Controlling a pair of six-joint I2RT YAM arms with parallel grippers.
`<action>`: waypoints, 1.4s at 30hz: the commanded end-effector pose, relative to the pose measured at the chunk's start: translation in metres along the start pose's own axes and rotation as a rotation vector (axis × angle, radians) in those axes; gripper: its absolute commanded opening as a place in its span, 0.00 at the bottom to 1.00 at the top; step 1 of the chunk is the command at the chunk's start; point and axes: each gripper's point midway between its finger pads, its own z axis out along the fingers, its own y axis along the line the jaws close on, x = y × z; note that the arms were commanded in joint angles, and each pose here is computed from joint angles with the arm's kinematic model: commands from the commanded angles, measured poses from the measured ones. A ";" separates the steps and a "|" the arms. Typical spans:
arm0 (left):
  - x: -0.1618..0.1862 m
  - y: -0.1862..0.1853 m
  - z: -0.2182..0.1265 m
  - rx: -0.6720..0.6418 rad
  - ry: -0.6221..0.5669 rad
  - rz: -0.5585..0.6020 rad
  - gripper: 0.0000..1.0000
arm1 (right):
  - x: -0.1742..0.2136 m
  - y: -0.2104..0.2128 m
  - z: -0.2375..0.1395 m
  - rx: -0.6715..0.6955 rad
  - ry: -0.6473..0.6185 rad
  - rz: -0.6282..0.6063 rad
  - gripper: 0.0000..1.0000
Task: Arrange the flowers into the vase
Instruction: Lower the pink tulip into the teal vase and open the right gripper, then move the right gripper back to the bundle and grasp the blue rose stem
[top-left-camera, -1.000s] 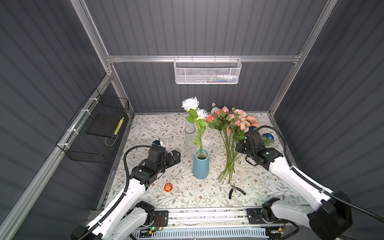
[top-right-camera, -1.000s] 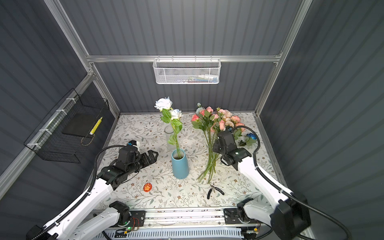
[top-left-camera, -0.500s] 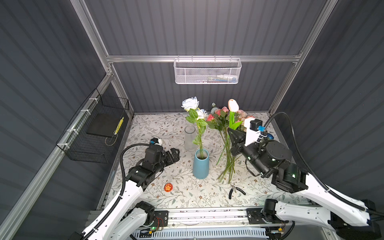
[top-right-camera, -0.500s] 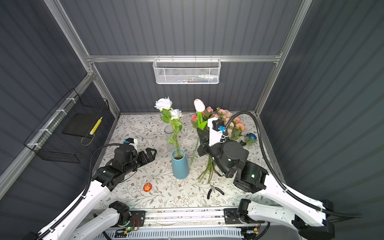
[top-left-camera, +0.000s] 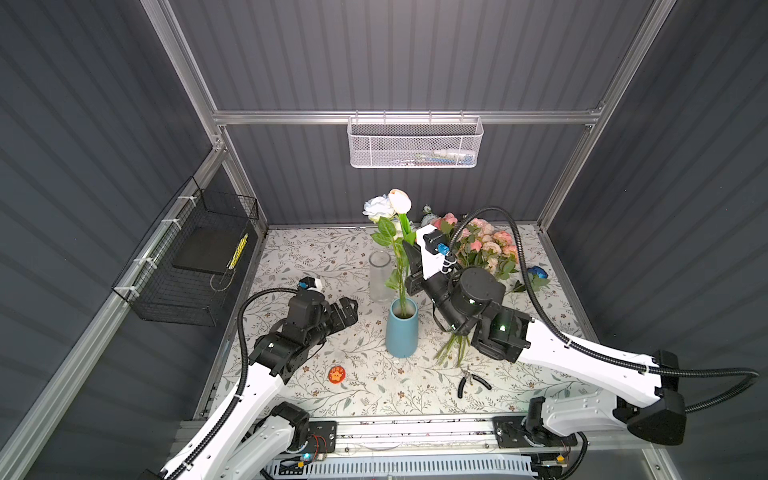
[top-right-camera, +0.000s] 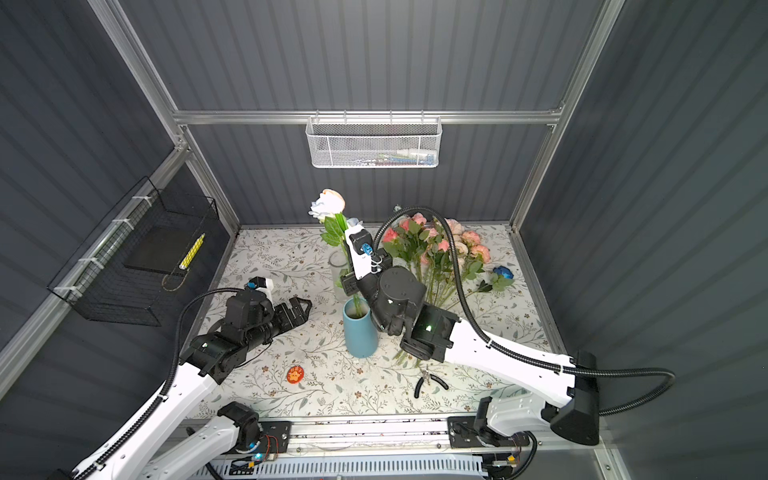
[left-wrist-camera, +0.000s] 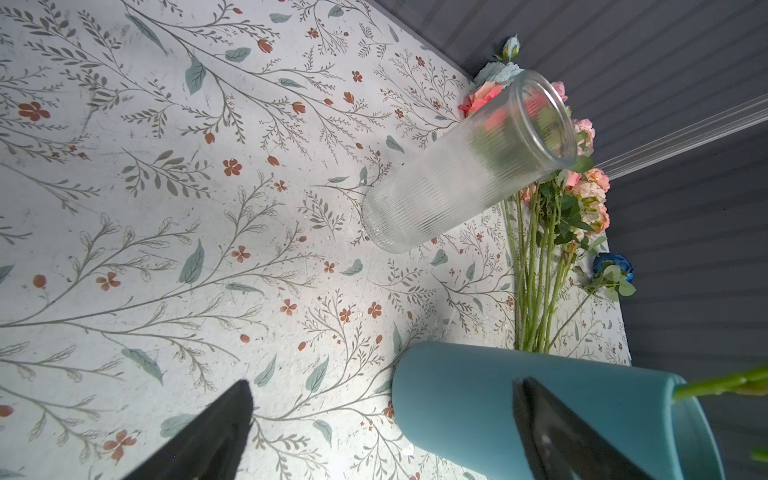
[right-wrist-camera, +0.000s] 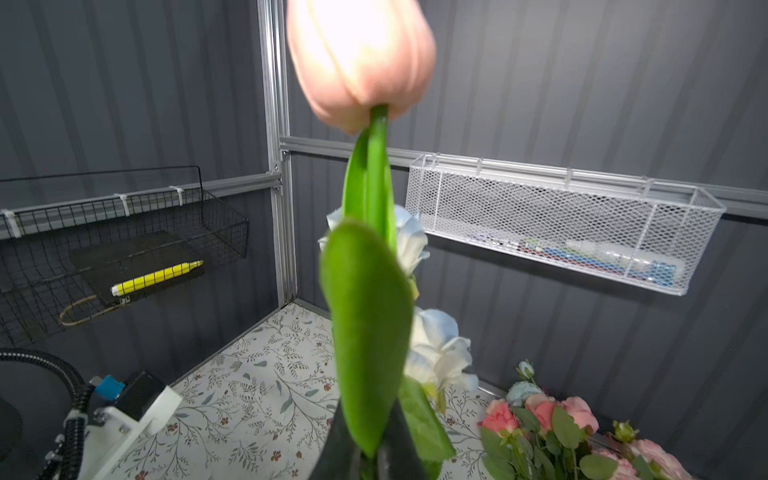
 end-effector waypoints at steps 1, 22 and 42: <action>-0.007 -0.008 -0.008 0.025 -0.016 0.012 1.00 | 0.024 0.001 -0.003 0.032 0.022 -0.001 0.00; 0.001 -0.003 -0.008 0.026 -0.007 0.008 1.00 | 0.114 -0.036 -0.105 0.015 0.280 0.267 0.78; 0.017 0.007 0.004 0.015 0.031 -0.005 1.00 | 0.324 -0.214 -0.132 0.684 0.792 0.825 0.55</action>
